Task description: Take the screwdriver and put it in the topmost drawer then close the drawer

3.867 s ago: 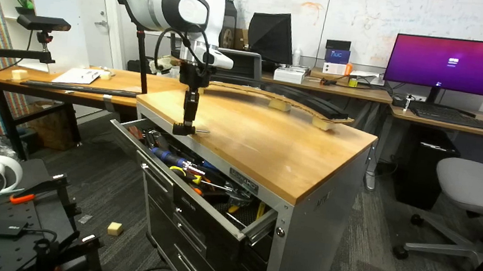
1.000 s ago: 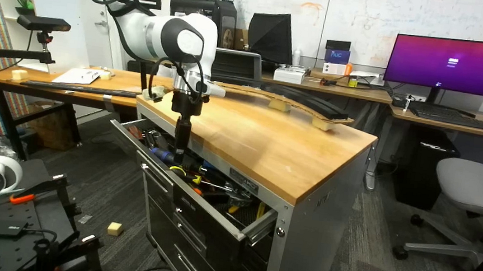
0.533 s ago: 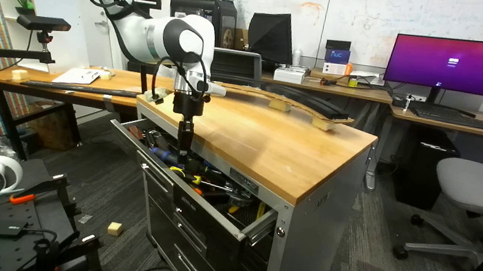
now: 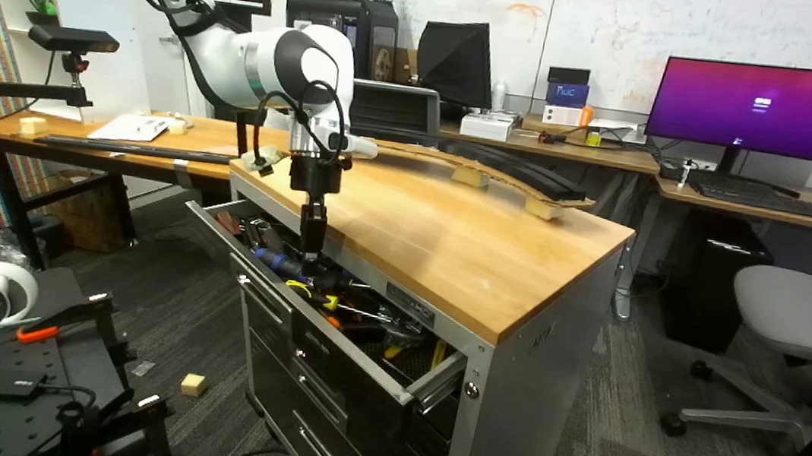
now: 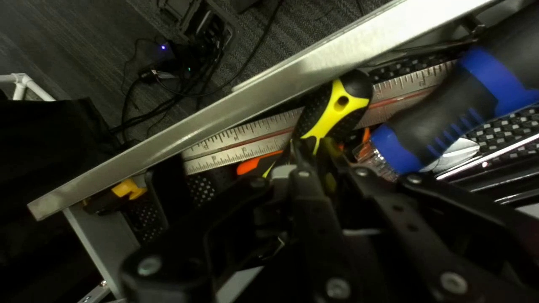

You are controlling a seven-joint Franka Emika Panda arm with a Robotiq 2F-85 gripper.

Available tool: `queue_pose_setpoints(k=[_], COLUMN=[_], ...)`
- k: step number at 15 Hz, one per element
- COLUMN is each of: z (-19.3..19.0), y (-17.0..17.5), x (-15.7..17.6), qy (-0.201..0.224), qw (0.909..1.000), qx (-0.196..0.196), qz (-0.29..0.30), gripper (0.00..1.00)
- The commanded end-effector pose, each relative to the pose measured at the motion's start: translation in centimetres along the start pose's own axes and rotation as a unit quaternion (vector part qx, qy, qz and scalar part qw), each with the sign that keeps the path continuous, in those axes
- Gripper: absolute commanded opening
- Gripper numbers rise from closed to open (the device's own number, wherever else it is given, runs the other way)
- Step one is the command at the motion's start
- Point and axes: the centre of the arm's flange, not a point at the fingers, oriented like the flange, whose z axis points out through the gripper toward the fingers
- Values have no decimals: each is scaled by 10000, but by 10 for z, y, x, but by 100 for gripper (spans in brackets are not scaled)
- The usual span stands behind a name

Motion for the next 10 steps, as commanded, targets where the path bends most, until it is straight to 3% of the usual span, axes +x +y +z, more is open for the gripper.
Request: queue_pose_setpoints(k=[1,8,10], z=[-14,-11,2], y=[14,43,39], x=[4,-27,-27], qy=[-80,-1097,-1239], qw=[9998,9924,9890], qx=[170,68,-121], qz=[-21,-553,-799], gripper=[45,98,100])
